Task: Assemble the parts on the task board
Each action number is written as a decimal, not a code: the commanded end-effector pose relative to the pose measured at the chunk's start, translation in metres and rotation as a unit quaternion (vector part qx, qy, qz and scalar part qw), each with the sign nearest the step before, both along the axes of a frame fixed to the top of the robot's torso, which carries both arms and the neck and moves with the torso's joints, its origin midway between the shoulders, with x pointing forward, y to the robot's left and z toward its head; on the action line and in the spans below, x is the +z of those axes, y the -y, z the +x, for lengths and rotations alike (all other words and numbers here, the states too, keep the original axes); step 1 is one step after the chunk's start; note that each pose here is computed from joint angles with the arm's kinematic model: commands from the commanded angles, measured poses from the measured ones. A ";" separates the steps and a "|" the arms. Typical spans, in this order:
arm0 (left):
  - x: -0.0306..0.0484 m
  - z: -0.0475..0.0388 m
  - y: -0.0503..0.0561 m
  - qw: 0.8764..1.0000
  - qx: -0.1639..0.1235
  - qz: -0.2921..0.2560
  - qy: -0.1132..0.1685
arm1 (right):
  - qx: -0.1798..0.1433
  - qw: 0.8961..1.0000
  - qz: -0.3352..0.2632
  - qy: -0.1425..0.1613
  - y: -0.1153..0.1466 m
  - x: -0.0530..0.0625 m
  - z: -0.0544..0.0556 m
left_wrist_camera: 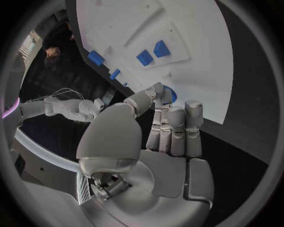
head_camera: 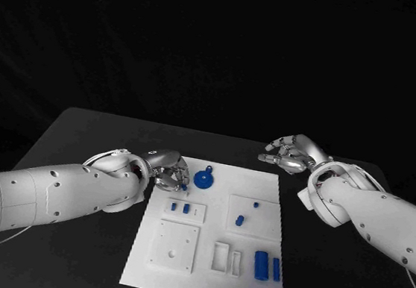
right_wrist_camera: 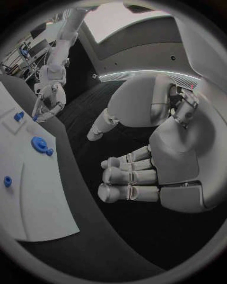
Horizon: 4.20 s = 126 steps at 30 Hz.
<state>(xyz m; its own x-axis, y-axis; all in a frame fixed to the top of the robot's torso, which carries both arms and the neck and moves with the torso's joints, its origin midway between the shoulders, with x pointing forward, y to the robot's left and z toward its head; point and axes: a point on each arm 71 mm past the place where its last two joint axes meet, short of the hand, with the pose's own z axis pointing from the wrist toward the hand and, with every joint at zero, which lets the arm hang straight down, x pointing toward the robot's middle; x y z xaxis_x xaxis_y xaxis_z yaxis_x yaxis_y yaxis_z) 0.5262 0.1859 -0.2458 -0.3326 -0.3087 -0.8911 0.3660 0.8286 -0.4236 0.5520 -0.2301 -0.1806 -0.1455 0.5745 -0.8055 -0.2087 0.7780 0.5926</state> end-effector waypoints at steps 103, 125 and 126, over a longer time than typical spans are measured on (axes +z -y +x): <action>0.0208 0.0082 -0.039 0.966 0.091 -0.220 -0.096 | 0.128 0.972 -0.195 0.027 -0.017 -0.016 -0.025; 0.0495 -0.0092 -0.052 0.856 0.110 -0.484 -0.142 | 0.131 0.944 -0.300 0.036 -0.029 -0.058 -0.047; 0.0501 -0.0090 -0.053 0.855 0.111 -0.486 -0.139 | 0.132 0.944 -0.299 0.036 -0.030 -0.060 -0.047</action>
<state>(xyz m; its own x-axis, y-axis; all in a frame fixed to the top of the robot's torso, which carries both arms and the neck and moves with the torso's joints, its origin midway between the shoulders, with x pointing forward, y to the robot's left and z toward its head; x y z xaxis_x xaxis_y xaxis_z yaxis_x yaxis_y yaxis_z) 0.5164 0.2383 -0.2018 -0.3527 -0.9240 -0.1480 -0.0148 0.1637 -0.9864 0.5051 -0.2010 -0.2380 -0.1645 0.0028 -0.9864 -0.4603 0.8842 0.0793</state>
